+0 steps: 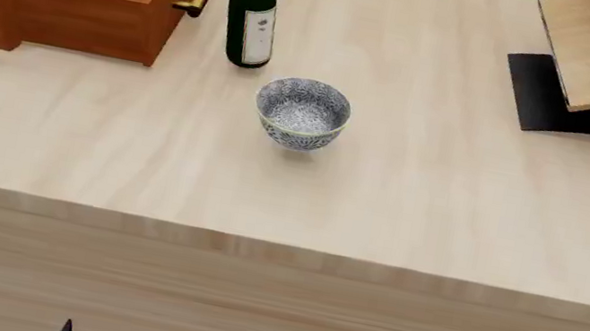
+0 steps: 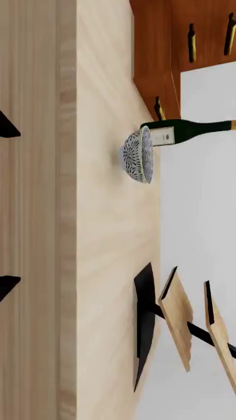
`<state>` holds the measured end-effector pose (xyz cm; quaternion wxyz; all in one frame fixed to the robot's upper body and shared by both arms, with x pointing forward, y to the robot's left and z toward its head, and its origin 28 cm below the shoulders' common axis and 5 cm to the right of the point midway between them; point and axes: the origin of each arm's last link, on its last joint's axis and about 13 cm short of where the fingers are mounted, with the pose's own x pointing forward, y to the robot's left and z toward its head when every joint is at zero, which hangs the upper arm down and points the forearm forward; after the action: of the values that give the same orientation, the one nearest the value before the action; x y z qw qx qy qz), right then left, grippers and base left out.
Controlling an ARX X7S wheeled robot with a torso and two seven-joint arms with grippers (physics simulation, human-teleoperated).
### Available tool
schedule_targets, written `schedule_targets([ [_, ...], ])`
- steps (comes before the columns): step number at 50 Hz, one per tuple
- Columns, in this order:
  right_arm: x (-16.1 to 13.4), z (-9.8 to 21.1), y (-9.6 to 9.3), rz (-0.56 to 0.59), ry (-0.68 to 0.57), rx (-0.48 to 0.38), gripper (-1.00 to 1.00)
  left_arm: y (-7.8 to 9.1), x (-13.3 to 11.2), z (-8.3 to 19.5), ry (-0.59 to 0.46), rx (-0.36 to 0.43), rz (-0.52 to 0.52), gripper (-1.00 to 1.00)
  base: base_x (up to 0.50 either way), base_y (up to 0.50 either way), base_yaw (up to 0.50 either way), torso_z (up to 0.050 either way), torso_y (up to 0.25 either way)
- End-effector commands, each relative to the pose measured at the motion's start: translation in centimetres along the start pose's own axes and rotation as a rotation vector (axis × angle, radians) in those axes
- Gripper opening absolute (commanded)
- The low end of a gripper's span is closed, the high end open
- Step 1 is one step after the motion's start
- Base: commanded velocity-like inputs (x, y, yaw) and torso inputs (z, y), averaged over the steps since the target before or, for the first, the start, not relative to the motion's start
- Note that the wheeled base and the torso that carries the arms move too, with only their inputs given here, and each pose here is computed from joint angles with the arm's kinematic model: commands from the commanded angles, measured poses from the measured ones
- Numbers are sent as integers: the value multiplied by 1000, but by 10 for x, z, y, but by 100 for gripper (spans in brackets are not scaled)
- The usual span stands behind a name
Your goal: Put the bowl in the bottom drawer of the cabinet.
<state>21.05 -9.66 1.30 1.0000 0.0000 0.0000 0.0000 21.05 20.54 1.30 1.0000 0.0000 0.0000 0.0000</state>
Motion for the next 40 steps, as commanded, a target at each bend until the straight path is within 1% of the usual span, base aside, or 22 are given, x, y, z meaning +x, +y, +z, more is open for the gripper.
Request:
schedule_targets([
  [1, 0, 0, 0, 0, 0, -9, 100, 0, 0, 0, 0, 10, 0, 100, 0, 0, 0, 0, 0],
  [2, 0, 1, 0, -1, -1, 0, 100, 0, 0, 1, 1, -2, -3, 100, 0, 0, 0, 0, 0],
  [8, -1, 4, 1, 2, -2, 5, 100, 3, 0, 4, 1, -8, 10, 100, 0, 0, 0, 0, 0],
  [11, -1, 6, 1, 0, -7, 5, 100, 3, -1, 3, 1, -11, -2, 100, 0, 0, 0, 17, 0],
  [19, -1, 7, 2, -7, -12, -1, 100, 3, -1, 3, 9, -20, -22, 100, 0, 0, 0, 50, 10],
  [34, -1, 7, 0, -27, -10, 3, 100, 2, -3, 4, 6, -9, -33, 100, 0, 0, 0, 50, 16],
  [40, -2, 7, 1, -29, -16, -18, 100, 2, -2, 3, 6, -4, -34, 100, 0, 0, 0, 50, 17],
])
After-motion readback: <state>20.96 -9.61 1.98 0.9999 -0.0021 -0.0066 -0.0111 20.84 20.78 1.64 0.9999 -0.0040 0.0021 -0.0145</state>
